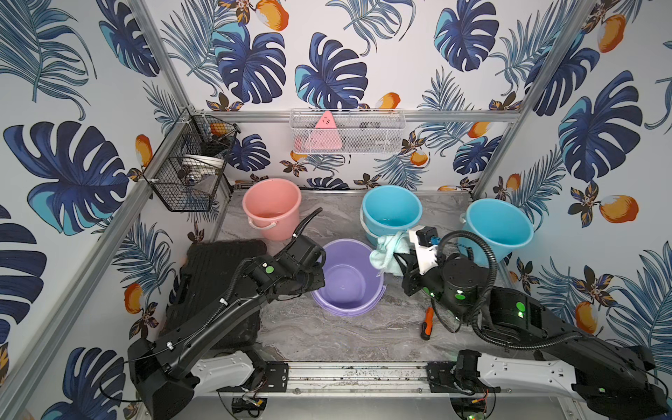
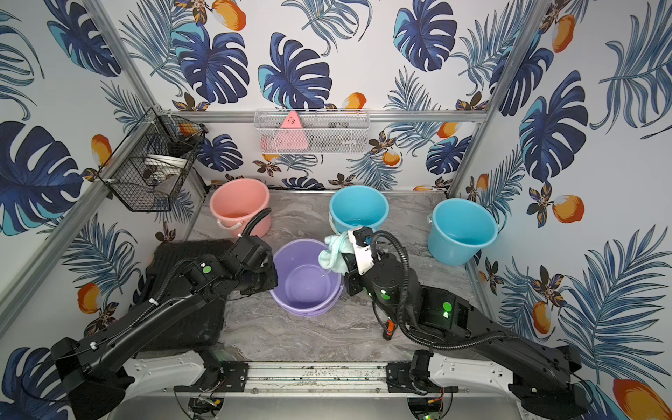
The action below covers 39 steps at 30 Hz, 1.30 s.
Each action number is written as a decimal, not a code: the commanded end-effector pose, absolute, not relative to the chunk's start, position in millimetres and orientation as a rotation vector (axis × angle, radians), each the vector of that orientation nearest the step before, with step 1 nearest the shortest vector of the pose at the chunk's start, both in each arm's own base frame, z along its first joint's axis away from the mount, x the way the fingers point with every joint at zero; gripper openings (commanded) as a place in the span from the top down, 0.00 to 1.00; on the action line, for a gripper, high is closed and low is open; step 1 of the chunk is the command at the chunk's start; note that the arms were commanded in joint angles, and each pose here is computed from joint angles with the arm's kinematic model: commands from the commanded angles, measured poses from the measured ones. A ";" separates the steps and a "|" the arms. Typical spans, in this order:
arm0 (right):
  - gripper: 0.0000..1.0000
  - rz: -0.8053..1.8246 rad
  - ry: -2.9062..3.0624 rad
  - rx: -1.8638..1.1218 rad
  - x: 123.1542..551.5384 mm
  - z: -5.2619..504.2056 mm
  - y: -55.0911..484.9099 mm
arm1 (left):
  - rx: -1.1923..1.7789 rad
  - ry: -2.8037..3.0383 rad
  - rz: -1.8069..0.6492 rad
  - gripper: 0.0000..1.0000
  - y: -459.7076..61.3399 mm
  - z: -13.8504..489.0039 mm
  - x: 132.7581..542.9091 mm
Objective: Wipe the inside of the bucket with a cloth
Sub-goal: Place the bucket at the center of the board.
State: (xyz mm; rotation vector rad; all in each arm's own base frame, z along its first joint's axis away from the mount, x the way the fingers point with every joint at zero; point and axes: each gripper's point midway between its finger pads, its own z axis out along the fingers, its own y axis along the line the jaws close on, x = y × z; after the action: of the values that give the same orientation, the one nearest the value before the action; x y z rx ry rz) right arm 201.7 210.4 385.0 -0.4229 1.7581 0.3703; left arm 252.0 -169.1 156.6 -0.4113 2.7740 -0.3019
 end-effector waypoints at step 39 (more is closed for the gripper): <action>1.00 0.231 1.716 -0.426 196.2 410.9 165.3 | -1.253 2.511 -0.229 1.00 -117.8 102.4 513.4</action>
State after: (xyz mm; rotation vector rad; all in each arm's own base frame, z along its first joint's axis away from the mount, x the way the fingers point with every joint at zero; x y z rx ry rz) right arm 196.4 164.0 408.3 -0.4167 1.7214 0.2305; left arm 510.2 -126.4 105.4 -1.1804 2.5514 -0.2545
